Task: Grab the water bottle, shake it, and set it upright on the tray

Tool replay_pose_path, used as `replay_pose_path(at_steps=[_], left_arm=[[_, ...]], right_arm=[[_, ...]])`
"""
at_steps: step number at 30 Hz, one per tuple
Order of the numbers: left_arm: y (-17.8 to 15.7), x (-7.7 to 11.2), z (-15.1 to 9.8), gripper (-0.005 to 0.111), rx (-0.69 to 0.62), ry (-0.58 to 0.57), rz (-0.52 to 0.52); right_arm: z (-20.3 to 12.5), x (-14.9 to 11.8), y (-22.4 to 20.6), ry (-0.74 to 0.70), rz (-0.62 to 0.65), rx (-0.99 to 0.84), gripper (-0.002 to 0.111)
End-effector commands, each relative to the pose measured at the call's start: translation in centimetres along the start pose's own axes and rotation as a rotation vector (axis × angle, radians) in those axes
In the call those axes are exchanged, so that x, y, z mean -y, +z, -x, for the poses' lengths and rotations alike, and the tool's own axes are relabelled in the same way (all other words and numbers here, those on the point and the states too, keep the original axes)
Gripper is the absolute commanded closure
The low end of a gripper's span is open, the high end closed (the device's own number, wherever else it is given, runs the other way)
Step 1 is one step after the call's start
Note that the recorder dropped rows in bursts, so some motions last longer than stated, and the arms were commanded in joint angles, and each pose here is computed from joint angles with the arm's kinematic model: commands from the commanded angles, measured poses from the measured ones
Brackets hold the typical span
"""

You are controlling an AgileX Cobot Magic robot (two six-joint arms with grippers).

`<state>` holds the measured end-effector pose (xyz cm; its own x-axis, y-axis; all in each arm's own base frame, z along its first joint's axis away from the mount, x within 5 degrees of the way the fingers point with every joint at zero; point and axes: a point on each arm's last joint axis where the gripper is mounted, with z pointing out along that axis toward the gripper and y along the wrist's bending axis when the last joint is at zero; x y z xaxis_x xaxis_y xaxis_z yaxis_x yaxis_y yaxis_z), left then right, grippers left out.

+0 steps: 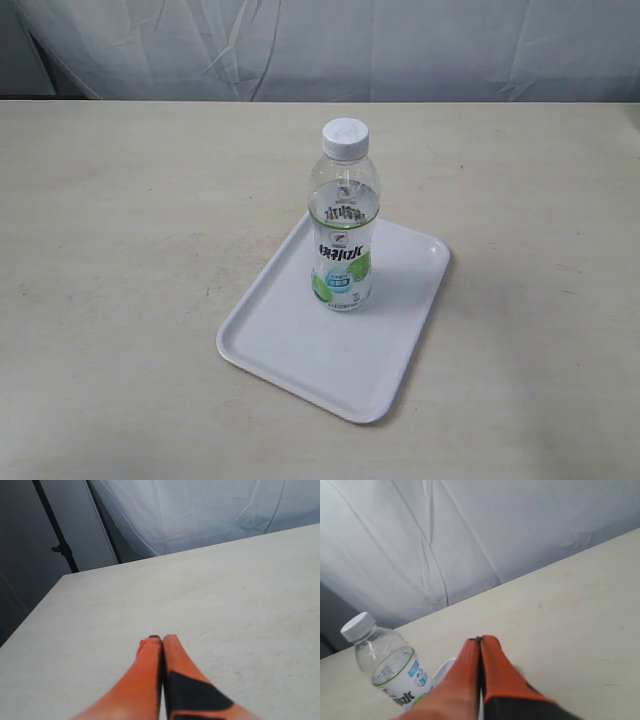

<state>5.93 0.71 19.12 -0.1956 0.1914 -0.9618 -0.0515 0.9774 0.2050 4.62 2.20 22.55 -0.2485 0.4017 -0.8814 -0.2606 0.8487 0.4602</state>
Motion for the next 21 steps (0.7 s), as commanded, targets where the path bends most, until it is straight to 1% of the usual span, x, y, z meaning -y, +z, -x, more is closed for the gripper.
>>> replay_pose_path(at_steps=[1, 4, 8, 21], left_arm=[[0.0, 0.0, 0.1, 0.107, 0.015, -0.003, 0.002], [0.0, 0.0, 0.1, 0.107, 0.015, -0.003, 0.002], [0.0, 0.0, 0.1, 0.107, 0.015, -0.003, 0.002], [0.0, 0.0, 0.1, 0.107, 0.015, -0.003, 0.002]], right_arm=[[-0.5, 0.7, 0.1, -0.080, -0.061, 0.027, 0.109], [-1.4, 1.3, 0.4, -0.135, -0.084, 0.003, 0.109], [-2.1, 1.6, 0.6, -0.134, -0.090, -0.025, 0.109], [-2.1, 1.6, 0.6, -0.132, -0.090, -0.027, 0.109]])
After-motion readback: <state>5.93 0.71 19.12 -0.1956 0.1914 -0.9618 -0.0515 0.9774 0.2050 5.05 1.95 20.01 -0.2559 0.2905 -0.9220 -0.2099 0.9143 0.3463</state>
